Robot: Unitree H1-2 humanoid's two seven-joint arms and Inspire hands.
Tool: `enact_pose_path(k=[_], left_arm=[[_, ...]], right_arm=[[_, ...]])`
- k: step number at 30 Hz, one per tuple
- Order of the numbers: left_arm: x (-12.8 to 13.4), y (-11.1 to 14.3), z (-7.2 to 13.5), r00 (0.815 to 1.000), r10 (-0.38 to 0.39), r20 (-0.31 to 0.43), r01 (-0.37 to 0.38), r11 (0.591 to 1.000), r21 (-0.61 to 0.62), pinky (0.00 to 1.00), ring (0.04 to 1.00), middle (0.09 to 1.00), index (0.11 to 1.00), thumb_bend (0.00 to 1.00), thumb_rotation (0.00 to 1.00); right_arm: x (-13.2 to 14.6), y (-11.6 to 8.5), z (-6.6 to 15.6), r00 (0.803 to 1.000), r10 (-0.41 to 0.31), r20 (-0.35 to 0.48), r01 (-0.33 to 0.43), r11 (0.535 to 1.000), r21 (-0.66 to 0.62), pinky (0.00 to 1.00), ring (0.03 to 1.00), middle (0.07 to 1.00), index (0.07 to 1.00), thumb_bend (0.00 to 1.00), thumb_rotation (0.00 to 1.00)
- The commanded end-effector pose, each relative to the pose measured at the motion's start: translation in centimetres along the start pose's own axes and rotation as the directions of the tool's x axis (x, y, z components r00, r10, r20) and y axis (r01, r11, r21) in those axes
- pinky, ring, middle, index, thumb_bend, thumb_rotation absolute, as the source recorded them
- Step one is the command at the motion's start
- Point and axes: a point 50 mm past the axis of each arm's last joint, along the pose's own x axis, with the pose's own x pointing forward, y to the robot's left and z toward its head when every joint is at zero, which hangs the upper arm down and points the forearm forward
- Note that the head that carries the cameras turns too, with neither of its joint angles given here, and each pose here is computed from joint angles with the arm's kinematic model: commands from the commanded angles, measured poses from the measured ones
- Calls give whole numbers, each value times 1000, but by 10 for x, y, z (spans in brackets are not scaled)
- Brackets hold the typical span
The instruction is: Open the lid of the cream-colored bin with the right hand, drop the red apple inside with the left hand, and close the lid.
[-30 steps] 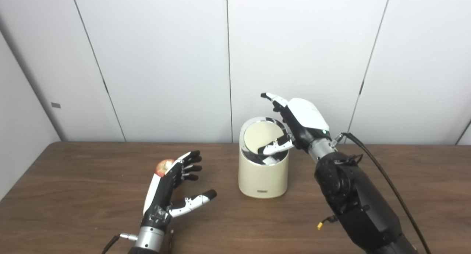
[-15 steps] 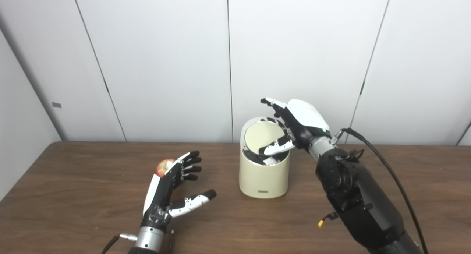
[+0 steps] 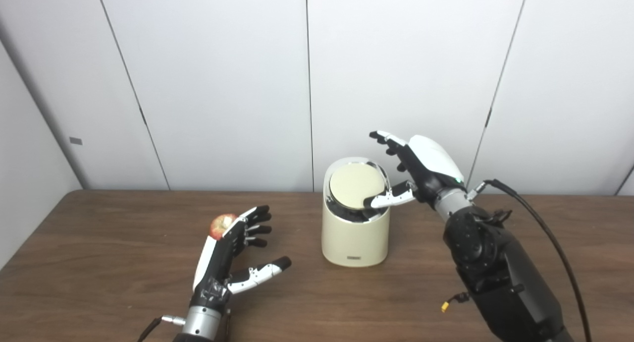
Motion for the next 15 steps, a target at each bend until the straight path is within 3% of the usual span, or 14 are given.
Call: enact_pose_path(k=[1,8,11,15], left_arm=[[13,2,13,997,7,75,-7,1000,-5,651,759,824,851,801,219],[14,2,12,997,5,78,-4,1000,-17,635,762,826,853,788,187],[14,2,13,997,8,78,-7,1000,-8,642,757,824,852,791,197],[14,3,13,997,10,78,-10,1000,-3,650,758,822,852,795,210]], right_arm=[[0,-26,12,991,-108,75,108,994,5,595,771,867,873,754,144],[-15,-31,-5,980,-191,49,184,976,112,583,751,848,851,745,141],[-25,-32,-16,970,-237,46,222,950,219,618,776,866,838,754,35],[-52,-35,-34,958,-286,1,278,934,222,624,779,852,855,721,69]])
